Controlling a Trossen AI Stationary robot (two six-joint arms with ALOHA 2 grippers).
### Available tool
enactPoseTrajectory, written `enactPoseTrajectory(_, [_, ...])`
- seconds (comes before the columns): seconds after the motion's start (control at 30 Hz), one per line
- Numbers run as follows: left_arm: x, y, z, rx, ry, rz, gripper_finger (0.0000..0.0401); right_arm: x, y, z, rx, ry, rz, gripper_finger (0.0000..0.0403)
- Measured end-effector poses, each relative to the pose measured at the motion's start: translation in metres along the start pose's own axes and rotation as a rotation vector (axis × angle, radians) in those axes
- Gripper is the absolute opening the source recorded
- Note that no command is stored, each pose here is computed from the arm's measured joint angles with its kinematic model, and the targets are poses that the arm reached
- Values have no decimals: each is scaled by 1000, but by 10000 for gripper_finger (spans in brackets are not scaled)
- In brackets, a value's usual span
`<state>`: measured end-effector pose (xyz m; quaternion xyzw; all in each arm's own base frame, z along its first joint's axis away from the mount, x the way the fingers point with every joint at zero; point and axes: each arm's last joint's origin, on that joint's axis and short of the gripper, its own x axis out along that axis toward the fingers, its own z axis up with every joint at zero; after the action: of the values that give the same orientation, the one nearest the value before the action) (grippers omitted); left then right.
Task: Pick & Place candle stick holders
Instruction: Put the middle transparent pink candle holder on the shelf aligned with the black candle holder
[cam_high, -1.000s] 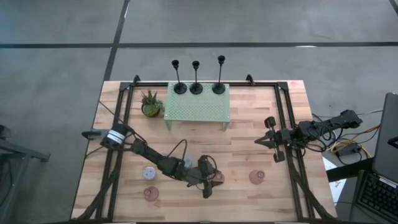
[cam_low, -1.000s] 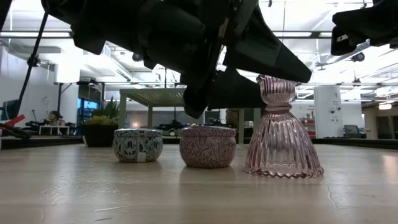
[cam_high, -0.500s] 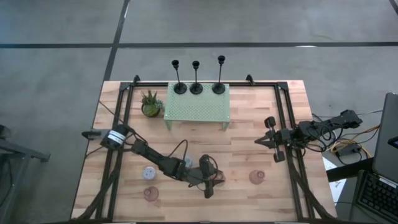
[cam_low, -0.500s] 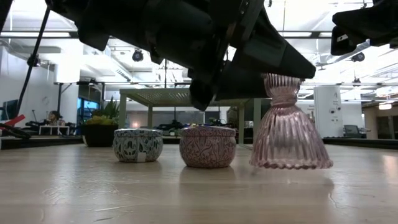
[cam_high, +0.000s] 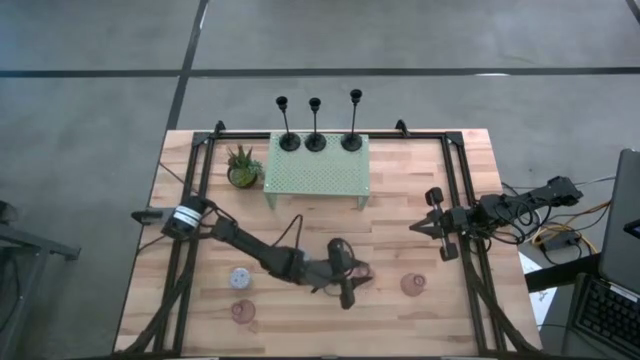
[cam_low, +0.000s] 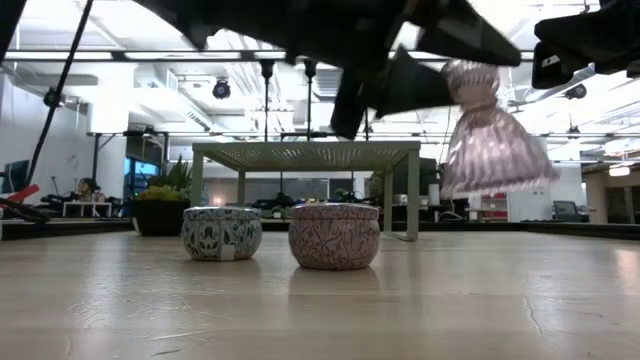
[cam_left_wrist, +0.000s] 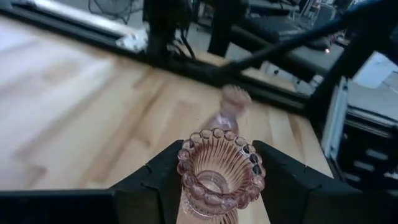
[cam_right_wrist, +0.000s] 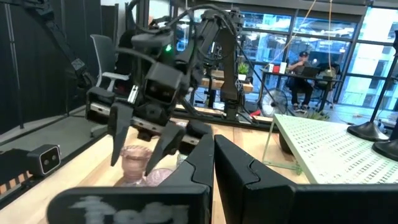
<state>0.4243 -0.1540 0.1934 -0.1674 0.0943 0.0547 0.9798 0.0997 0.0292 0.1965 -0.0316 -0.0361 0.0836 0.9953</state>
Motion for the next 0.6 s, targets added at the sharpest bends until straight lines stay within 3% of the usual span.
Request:
enactPoseTrajectory(0.23, [13, 12, 52, 54, -63, 42, 179, 0, 0, 0, 0, 0, 0, 8])
enactPoseTrajectory(0.6, [19, 44, 152, 83, -21, 230, 179, 0, 0, 0, -1, 2, 0, 8])
